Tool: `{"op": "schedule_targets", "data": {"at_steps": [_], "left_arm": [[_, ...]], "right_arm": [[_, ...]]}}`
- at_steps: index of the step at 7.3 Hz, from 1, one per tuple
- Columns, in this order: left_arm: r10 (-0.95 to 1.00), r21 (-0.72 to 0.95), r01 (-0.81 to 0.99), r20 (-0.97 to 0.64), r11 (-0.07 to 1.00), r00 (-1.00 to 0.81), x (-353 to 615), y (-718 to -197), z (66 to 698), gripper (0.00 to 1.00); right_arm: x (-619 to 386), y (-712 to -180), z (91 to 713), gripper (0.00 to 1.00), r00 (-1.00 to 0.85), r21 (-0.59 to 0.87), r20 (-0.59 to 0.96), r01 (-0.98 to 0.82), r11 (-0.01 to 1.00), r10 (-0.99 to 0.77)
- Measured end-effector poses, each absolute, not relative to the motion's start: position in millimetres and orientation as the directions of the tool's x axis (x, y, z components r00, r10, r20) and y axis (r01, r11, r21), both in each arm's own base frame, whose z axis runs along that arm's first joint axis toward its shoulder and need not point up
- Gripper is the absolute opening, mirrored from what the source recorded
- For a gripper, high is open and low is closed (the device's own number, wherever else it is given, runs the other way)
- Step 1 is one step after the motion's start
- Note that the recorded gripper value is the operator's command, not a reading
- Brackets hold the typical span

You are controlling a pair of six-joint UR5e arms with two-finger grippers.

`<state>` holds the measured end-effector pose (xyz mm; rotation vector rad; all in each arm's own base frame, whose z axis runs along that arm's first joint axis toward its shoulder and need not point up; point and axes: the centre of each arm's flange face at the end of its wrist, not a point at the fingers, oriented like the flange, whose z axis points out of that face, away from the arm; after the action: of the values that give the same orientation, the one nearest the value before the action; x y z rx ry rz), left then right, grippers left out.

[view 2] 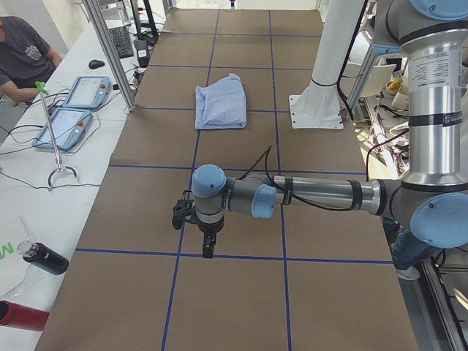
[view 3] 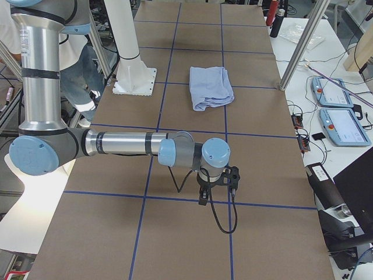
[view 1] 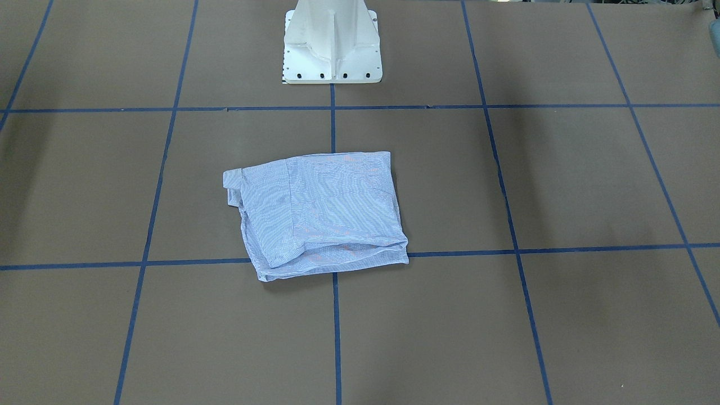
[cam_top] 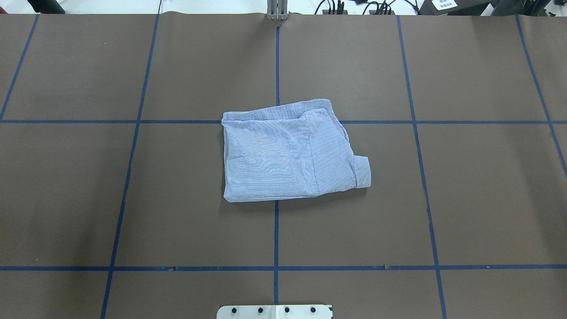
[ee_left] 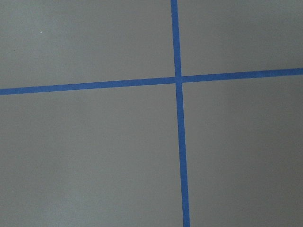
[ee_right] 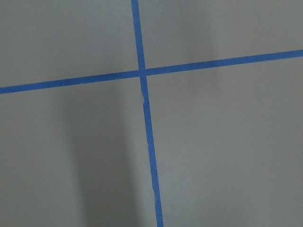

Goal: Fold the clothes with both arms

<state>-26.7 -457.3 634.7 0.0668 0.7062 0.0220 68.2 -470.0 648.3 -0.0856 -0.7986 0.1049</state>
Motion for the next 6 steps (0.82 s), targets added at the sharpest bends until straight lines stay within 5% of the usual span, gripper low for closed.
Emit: {"op": "schedule_targets", "data": {"at_steps": [6], "left_arm": [[0.034,0.054,0.002,-0.653,0.999,0.757,-27.2,-454.4,638.2,1.00]], "right_arm": [[68.2,-471.1,647.2,1.00,0.693,-0.115,0.710,-0.063,0.991,0.126]]}}
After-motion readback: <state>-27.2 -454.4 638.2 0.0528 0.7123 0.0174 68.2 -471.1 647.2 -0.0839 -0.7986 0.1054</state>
